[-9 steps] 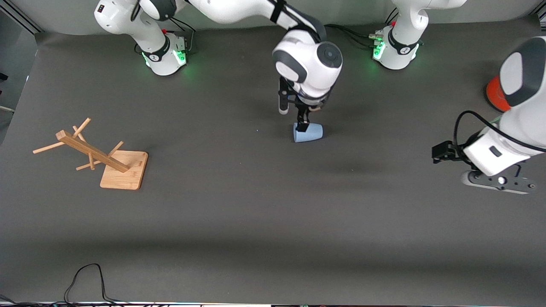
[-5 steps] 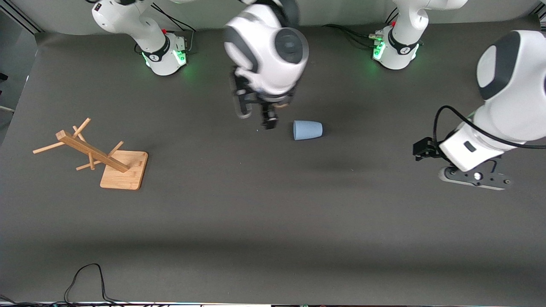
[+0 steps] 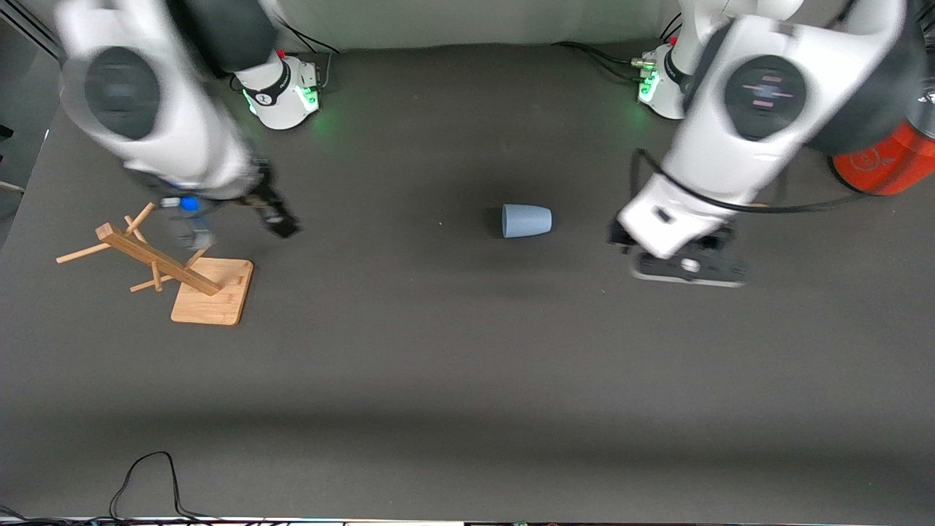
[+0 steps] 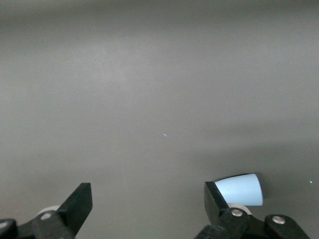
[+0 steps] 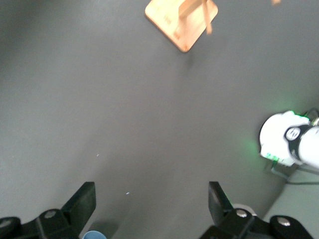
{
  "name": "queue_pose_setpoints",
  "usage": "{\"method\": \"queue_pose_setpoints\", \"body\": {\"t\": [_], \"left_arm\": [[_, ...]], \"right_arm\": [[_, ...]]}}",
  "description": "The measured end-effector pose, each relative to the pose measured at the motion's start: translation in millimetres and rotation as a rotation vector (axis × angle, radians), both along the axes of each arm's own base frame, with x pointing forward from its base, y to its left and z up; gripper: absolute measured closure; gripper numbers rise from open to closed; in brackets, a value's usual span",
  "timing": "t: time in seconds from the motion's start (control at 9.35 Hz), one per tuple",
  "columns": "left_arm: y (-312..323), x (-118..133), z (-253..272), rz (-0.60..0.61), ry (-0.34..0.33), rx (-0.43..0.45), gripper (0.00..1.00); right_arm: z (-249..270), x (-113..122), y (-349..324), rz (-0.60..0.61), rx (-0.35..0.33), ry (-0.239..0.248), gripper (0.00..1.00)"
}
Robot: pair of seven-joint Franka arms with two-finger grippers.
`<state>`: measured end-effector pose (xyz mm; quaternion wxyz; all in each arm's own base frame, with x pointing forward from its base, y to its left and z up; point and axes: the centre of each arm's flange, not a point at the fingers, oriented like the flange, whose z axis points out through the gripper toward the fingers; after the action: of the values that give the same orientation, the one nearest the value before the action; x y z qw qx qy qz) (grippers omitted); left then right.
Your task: Rotate and upright cup with both arms
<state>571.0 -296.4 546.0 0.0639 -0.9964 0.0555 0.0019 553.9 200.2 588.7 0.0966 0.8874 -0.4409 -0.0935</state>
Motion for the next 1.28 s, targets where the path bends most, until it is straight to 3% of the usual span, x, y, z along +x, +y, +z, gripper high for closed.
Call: {"method": "queue_pose_setpoints", "body": {"t": [0.21,0.53,0.96,1.28], "left_arm": [[-107,-42,-34,0.038,-0.042,0.123,0.00],[-231,-122,-138,-0.012,-0.094,0.292,0.00],[-280,-180,-239,-0.161,-0.088,0.458,0.00],[-289,-210,-330,-0.303,-0.001,0.570,0.01]], "right_arm": [[19,0,-92,0.166,0.102,-0.011,0.00],[24,-8,-189,0.433,0.204,-0.082,0.00],[26,-3,-228,0.735,0.237,-0.159,0.00],[24,5,-221,0.807,0.221,-0.195,0.00]]}}
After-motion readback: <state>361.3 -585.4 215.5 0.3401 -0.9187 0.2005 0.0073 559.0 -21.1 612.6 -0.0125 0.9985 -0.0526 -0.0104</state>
